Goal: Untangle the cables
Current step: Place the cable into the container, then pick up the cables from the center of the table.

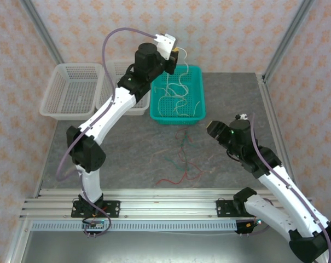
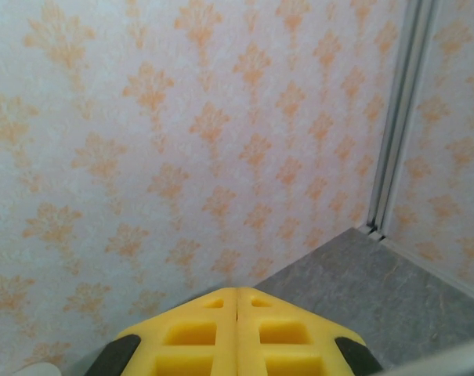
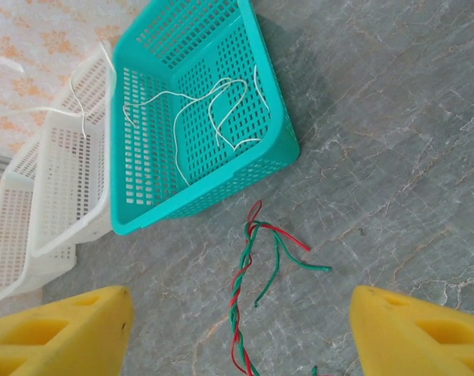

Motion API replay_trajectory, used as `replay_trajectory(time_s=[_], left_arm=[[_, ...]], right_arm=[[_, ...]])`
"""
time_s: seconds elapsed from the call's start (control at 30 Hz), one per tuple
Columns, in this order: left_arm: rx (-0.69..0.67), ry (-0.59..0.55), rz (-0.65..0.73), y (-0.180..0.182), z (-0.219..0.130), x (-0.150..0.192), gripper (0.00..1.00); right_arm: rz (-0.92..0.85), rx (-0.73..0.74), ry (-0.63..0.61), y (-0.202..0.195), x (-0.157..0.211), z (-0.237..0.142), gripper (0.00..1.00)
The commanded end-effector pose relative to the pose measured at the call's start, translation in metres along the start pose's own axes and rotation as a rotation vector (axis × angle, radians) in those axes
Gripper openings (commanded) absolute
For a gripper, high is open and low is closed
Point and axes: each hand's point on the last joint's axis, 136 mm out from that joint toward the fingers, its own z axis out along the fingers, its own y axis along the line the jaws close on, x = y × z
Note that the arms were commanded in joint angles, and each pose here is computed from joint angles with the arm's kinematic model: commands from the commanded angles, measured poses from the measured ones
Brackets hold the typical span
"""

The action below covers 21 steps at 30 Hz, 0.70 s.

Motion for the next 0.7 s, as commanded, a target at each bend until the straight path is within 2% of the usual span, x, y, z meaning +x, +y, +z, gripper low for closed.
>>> replay_trajectory(time_s=[0.0, 0.03, 0.1, 0.2, 0.33, 0.4, 0.47, 0.5, 0.57, 0.67], left_arm=[[0.032, 0.106, -0.019, -0.009, 0.031, 0.054, 0.05], [0.032, 0.142, -0.03, -0.01, 0.038, 0.072, 0.14], [0.024, 0.21, -0.046, -0.01, 0.049, 0.106, 0.44], [0.011, 0.235, -0.088, -0.007, 0.045, 0.118, 0.65], [-0.051, 0.281, -0.087, 0.005, 0.021, 0.099, 0.76], [-0.107, 0.385, -0.058, 0.016, 0.003, 0.102, 0.76], [-0.118, 0.42, -0.05, 0.02, -0.016, 0.1, 0.76], [-0.1, 0.41, -0.064, 0.018, -0.024, 0.099, 0.76], [-0.033, 0.308, -0.123, 0.008, -0.051, 0.072, 0.76], [0.13, 0.176, -0.194, -0.019, -0.094, 0.038, 0.76]], right_arm=[[0.022, 0.043, -0.022, -0.012, -0.002, 0.0, 0.74], [0.027, 0.044, -0.021, -0.013, -0.001, 0.0, 0.74], [0.036, 0.043, -0.017, -0.013, 0.0, 0.001, 0.74], [0.039, 0.044, -0.01, -0.014, 0.002, 0.0, 0.73], [0.036, 0.052, -0.015, -0.015, 0.001, -0.001, 0.73], [0.036, 0.05, -0.019, -0.014, -0.001, -0.001, 0.73], [0.039, 0.047, -0.022, -0.014, -0.001, 0.0, 0.73], [0.039, 0.047, -0.022, -0.014, -0.001, 0.001, 0.73], [0.039, 0.044, -0.023, -0.014, 0.0, 0.005, 0.73], [0.002, 0.023, 0.013, -0.007, 0.005, 0.012, 0.73]])
